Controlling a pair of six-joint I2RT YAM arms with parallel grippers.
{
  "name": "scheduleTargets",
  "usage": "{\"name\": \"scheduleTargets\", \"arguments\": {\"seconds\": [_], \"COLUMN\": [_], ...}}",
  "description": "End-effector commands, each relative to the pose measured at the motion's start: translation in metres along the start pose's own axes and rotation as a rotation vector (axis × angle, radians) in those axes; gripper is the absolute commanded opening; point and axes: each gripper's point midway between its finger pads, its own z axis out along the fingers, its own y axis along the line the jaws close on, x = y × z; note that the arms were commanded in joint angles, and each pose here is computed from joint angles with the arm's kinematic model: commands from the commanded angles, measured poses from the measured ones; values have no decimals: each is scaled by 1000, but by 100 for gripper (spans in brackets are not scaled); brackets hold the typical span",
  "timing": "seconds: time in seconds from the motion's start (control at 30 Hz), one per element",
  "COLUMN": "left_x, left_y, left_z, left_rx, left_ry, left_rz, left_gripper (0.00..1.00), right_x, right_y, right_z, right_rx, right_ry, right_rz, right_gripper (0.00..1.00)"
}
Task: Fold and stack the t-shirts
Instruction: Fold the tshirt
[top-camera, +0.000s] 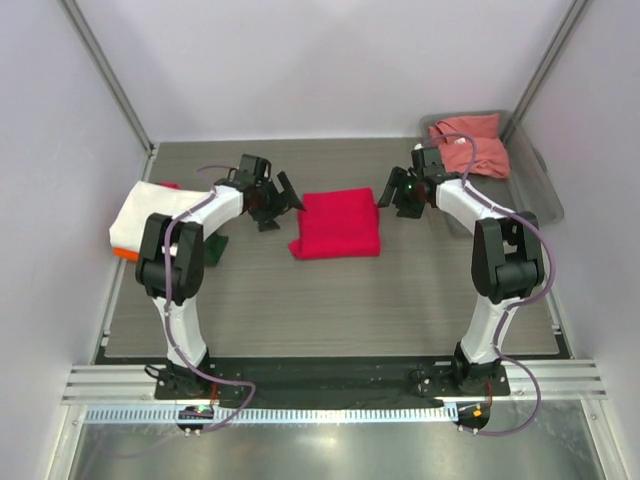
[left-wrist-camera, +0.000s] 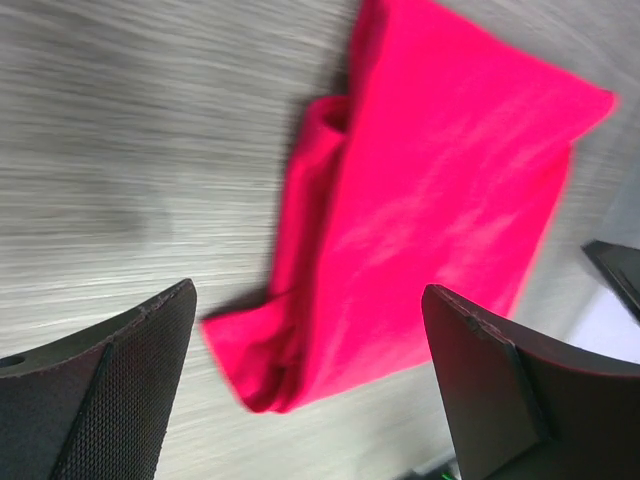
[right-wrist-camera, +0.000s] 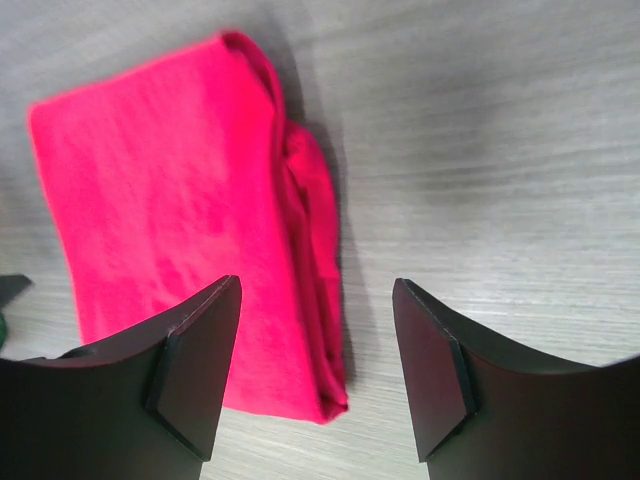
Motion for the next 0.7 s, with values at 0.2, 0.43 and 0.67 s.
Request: {"name": "scheduleTargets", "arguments": {"seconds": [0.2, 0.43, 0.67], "left_x": [-48, -70, -83], "left_y": [75, 139, 166], "left_z": [-87, -107, -84], "left_rx": [-488, -918, -1107], "left_ry": [-324, -364, -290], "left_rz": [252, 394, 515], "left_gripper": [95, 72, 57], "right_x": [20, 15, 15], "right_y": [19, 26, 25], "right_z": [-2, -10, -20], "right_rx": [-194, -254, -258], "right_ry": [-12, -101, -134], "right_rz": [-23, -8, -4], "right_gripper": [100, 91, 87]}}
